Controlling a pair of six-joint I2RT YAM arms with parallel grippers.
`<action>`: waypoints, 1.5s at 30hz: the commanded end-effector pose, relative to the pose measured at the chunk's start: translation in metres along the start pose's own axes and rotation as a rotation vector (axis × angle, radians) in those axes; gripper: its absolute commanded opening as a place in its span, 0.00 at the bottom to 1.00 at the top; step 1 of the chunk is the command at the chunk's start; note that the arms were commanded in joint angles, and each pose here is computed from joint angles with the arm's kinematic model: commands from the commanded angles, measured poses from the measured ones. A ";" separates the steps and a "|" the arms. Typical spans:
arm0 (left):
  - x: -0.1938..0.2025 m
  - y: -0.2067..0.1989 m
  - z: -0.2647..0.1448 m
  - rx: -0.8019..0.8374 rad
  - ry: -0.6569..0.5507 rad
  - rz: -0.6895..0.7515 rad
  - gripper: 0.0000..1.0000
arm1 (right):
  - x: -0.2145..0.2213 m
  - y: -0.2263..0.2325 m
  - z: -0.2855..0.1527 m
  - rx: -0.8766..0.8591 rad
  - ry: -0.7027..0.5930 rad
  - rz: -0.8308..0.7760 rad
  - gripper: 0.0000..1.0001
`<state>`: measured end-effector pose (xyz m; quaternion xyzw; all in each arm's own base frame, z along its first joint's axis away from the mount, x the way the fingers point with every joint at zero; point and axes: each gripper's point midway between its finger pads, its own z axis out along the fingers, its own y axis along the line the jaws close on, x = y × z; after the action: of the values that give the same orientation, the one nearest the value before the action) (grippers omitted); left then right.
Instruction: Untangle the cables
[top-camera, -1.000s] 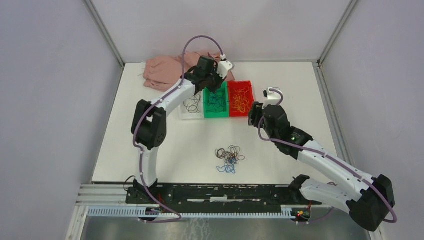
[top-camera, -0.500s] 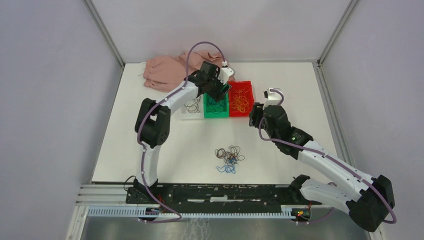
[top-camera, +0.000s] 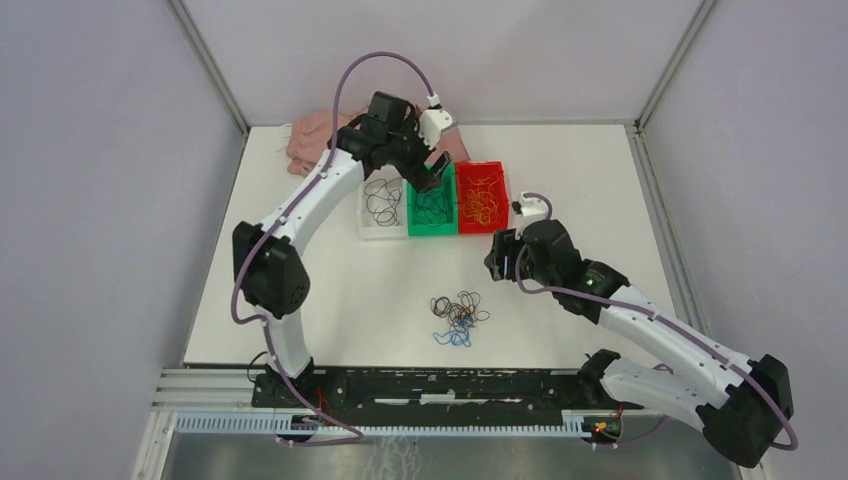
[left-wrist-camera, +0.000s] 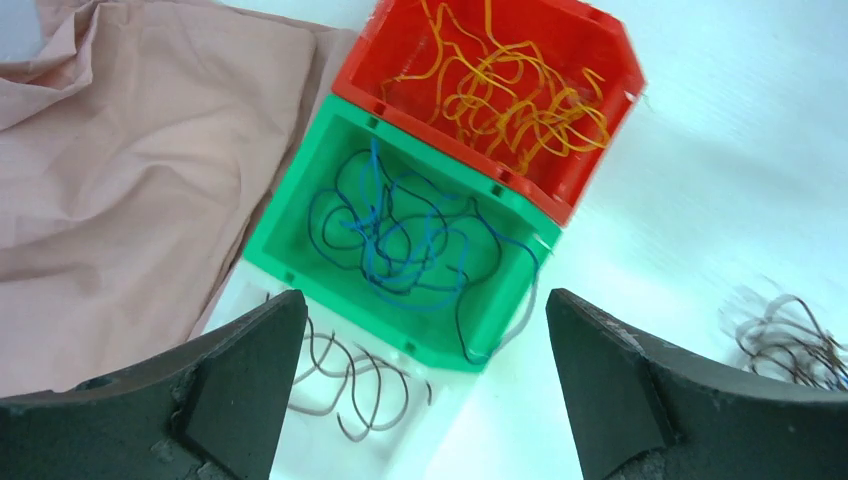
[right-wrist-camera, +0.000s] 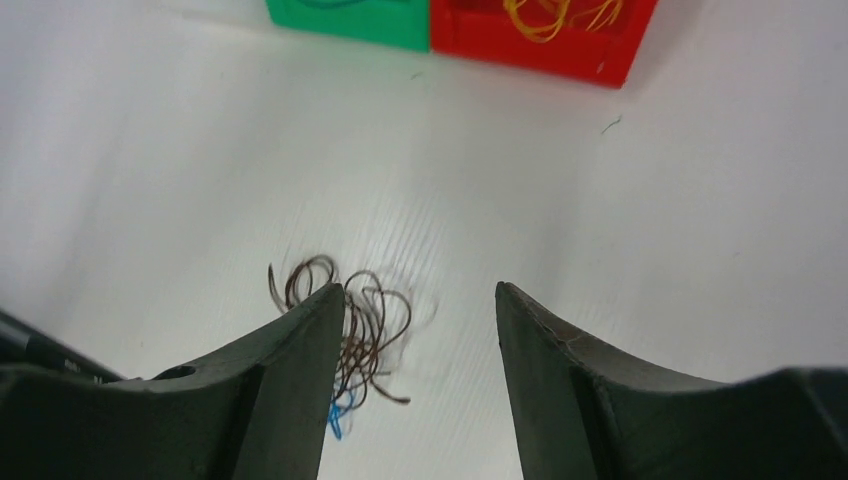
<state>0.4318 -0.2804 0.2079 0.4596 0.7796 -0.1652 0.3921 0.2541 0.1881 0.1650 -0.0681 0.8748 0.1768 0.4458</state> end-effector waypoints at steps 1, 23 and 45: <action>-0.005 -0.029 -0.049 0.092 -0.009 0.055 0.97 | 0.054 0.029 -0.022 -0.160 0.177 -0.075 0.63; 0.034 -0.041 -0.106 0.085 -0.030 -0.041 0.97 | 0.167 0.120 0.013 -0.250 0.294 -0.617 0.59; 0.048 -0.063 -0.117 0.147 -0.027 -0.022 0.93 | 0.104 0.150 0.006 -0.364 0.132 -0.449 0.00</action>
<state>0.3273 -0.2089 0.2243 0.4570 0.7897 -0.2111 0.3508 0.1433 0.3066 0.0455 -0.3934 0.8466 0.1345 0.3323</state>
